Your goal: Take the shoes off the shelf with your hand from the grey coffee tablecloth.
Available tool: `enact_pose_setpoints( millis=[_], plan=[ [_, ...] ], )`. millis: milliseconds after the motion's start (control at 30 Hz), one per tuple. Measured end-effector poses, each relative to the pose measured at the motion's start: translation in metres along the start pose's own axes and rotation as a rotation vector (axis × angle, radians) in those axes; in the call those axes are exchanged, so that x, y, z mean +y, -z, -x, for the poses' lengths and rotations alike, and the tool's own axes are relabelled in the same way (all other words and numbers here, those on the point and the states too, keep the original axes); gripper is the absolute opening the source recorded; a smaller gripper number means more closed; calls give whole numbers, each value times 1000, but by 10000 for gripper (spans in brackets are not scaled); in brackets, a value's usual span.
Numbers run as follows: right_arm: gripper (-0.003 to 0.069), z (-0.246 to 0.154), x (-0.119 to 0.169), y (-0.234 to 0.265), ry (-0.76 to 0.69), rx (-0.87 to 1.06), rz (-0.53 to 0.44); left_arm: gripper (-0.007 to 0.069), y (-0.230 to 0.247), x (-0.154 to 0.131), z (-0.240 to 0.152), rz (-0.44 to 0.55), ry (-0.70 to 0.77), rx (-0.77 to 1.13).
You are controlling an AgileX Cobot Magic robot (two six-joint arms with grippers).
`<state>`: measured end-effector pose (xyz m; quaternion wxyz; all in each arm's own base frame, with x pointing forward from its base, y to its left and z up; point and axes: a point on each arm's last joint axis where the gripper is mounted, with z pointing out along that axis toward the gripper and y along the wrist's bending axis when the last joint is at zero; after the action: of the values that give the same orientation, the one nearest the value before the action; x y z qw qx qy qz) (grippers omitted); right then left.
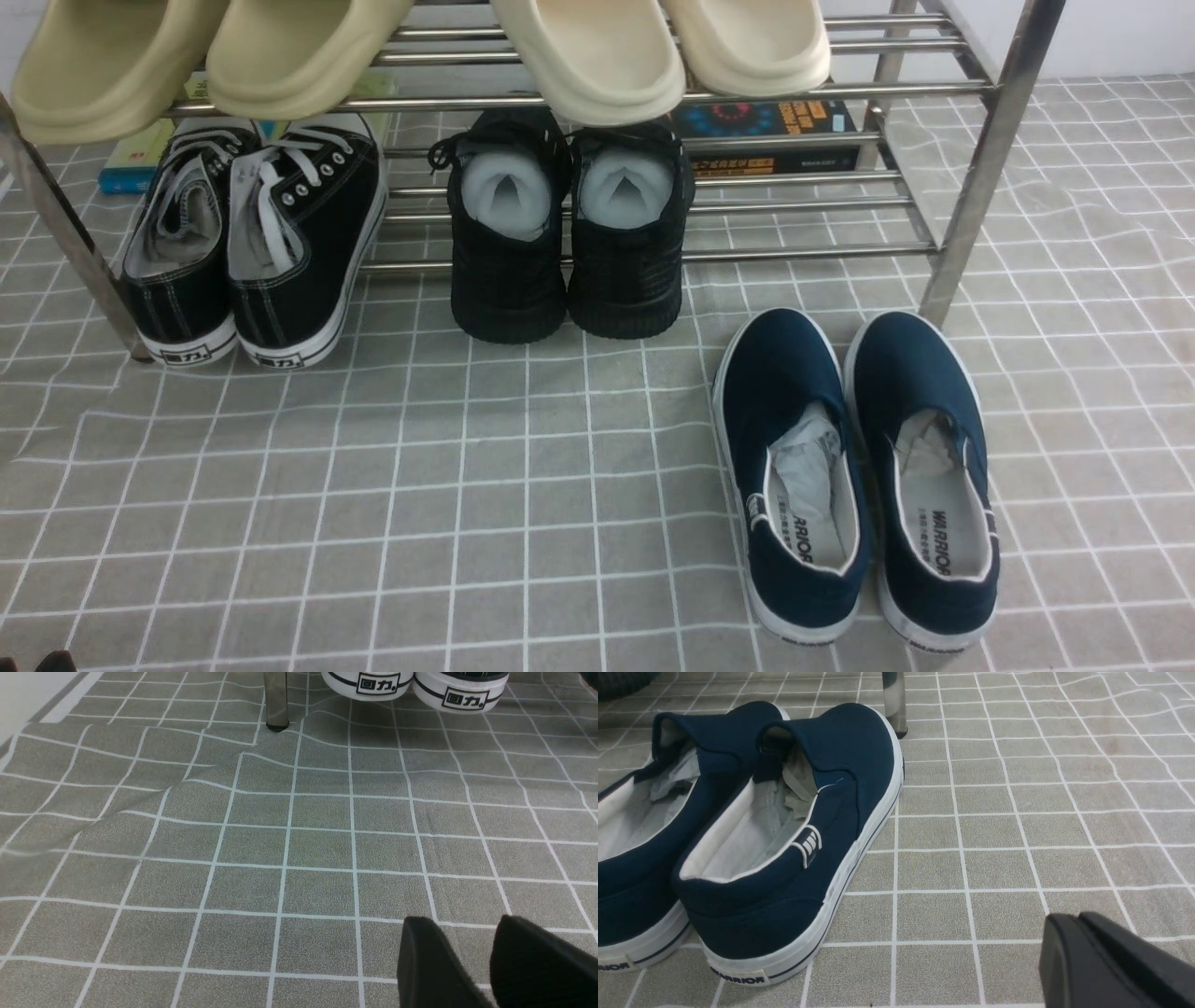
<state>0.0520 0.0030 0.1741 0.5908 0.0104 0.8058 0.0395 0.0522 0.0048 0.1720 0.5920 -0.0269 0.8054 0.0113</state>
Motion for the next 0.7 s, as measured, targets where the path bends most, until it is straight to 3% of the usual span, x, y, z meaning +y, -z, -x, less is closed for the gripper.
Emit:
enact_pose_setpoints(
  millis=[700],
  plan=[
    [46,0,0,0,-8,0,0,240,0,0,0,0,0,0]
  ],
)
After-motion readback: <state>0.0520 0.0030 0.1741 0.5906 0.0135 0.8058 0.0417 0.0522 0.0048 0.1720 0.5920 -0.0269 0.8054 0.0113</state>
